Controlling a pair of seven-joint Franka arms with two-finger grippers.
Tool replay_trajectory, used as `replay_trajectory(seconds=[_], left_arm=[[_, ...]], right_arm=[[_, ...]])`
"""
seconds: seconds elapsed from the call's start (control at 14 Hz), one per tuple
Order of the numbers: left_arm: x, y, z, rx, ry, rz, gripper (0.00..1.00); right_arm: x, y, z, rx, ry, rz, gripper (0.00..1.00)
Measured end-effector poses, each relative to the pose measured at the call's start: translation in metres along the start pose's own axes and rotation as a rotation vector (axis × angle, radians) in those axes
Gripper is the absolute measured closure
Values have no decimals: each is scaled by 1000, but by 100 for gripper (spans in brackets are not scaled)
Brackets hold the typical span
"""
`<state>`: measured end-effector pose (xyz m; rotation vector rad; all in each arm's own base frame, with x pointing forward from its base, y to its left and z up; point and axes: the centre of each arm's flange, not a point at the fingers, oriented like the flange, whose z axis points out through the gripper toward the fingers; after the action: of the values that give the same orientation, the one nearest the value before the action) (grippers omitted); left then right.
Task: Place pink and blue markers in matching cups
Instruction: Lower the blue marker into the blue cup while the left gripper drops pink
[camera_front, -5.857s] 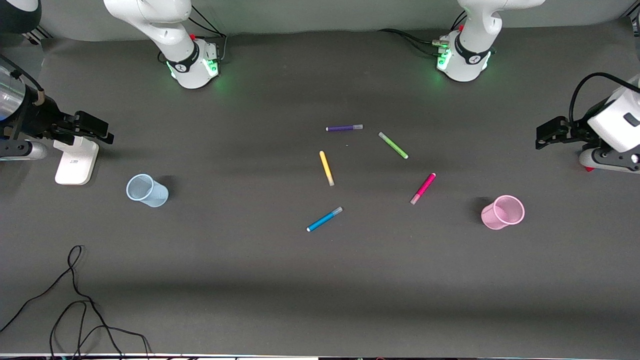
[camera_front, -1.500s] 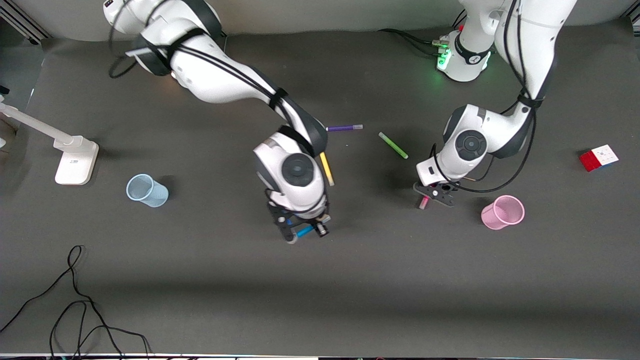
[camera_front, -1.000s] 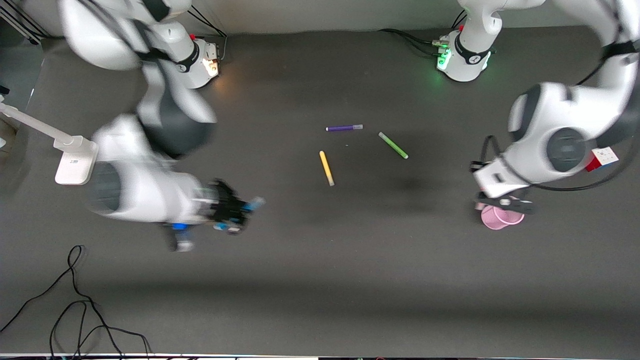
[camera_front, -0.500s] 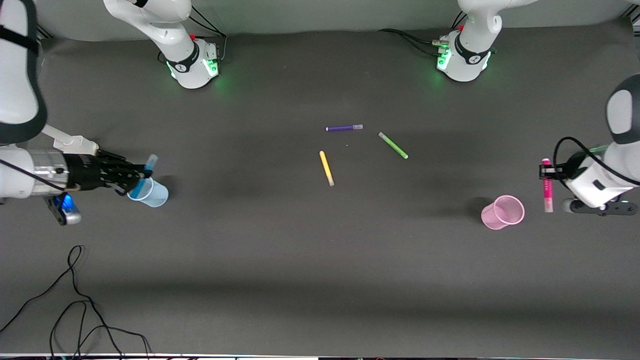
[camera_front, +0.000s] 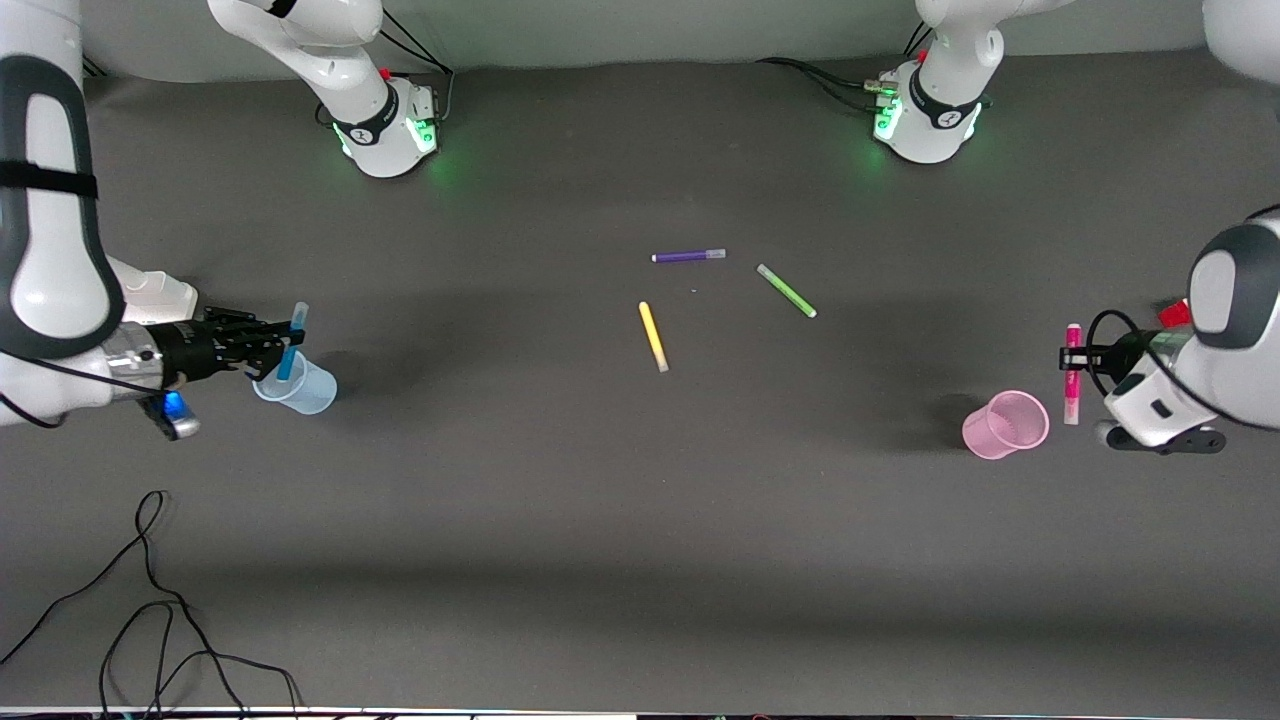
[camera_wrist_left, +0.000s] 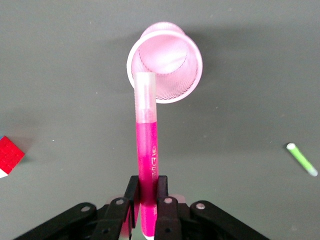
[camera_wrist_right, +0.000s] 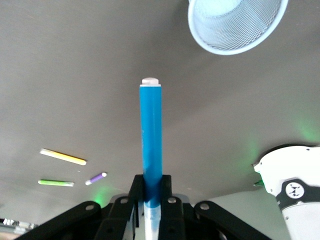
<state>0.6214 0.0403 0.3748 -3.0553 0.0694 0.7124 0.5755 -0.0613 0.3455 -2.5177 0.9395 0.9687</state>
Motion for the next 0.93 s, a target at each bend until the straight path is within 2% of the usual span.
replay_trajectory(seconds=[0.21, 0.43, 0.57, 0.93], left_arm=[[32, 7, 23, 3, -91, 19, 82], [56, 17, 53, 27, -176, 27, 82], [63, 20, 65, 28, -202, 31, 82], [70, 19, 75, 35, -216, 29, 82]], right_arm=[[29, 34, 12, 20, -47, -28, 83], [45, 54, 14, 39, -62, -26, 83], [53, 56, 19, 40, -67, -32, 83], [74, 68, 35, 32, -88, -39, 83]])
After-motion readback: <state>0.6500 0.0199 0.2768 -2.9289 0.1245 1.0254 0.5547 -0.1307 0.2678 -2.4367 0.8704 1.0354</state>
